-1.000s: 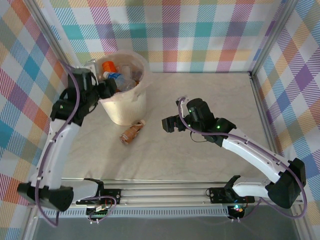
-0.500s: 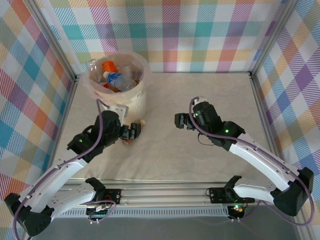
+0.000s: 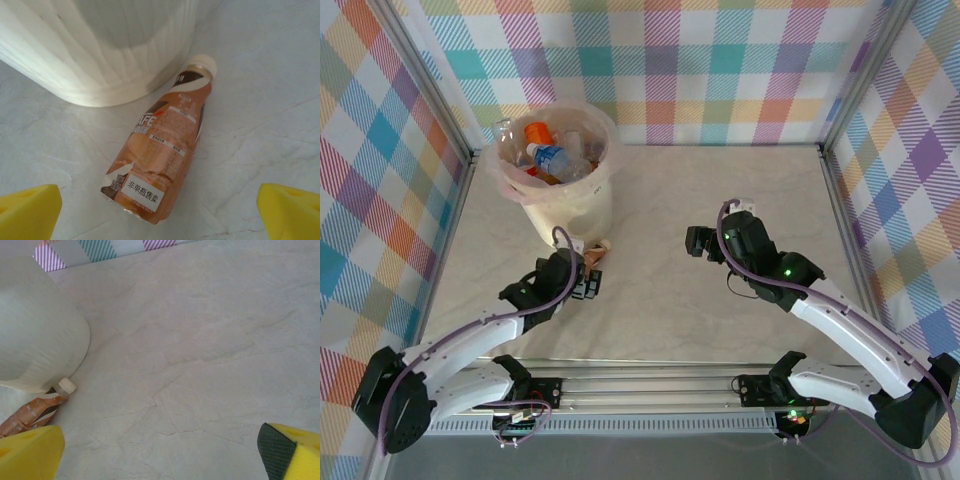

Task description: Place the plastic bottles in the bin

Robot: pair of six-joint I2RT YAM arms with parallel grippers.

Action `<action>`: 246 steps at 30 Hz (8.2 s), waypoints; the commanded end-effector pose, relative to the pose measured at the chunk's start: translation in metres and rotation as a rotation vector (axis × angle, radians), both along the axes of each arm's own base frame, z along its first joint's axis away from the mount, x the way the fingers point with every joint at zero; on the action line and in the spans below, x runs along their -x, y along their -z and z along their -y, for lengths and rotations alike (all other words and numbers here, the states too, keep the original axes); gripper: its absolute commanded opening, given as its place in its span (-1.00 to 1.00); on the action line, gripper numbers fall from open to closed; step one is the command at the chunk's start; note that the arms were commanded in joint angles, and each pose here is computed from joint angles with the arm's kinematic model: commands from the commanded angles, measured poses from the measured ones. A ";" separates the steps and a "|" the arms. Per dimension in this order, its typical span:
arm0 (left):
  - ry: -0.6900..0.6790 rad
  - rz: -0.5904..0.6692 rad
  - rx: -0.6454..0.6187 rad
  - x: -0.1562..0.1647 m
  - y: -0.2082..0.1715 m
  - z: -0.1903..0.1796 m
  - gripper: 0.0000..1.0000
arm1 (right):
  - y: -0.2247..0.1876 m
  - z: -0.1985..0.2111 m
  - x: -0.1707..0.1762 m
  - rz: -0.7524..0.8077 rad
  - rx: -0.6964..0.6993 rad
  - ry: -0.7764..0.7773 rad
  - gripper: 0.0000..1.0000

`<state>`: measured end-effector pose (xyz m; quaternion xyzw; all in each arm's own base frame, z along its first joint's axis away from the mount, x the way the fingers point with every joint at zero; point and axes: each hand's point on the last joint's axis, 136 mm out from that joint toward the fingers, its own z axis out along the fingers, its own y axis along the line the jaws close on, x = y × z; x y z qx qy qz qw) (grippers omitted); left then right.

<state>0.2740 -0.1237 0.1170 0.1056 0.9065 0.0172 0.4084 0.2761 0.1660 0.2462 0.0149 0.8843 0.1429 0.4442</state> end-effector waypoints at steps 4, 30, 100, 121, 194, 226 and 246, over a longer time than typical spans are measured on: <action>-0.133 0.024 0.034 -0.024 -0.003 -0.008 1.00 | -0.002 0.006 0.000 0.011 -0.008 0.030 0.99; -0.259 -0.113 0.058 -0.035 0.069 -0.007 0.98 | 0.001 0.005 -0.002 0.021 0.014 0.019 0.99; 0.223 0.179 0.335 -0.006 -0.172 0.102 -0.05 | -0.002 0.008 -0.003 0.043 0.006 0.033 0.99; -0.055 0.284 0.211 -0.127 -0.297 -0.036 0.00 | 0.000 0.009 -0.002 0.039 0.022 0.028 0.99; -0.143 0.266 0.364 -0.157 -0.303 -0.077 0.77 | 0.003 0.008 -0.004 0.025 0.050 0.019 0.99; -0.602 0.408 0.380 0.017 -0.135 -0.160 1.00 | -0.004 0.119 0.029 0.281 0.191 0.335 0.99; -0.524 0.448 0.276 -0.006 -0.054 -0.158 1.00 | 0.030 0.123 0.012 0.231 0.314 0.343 0.99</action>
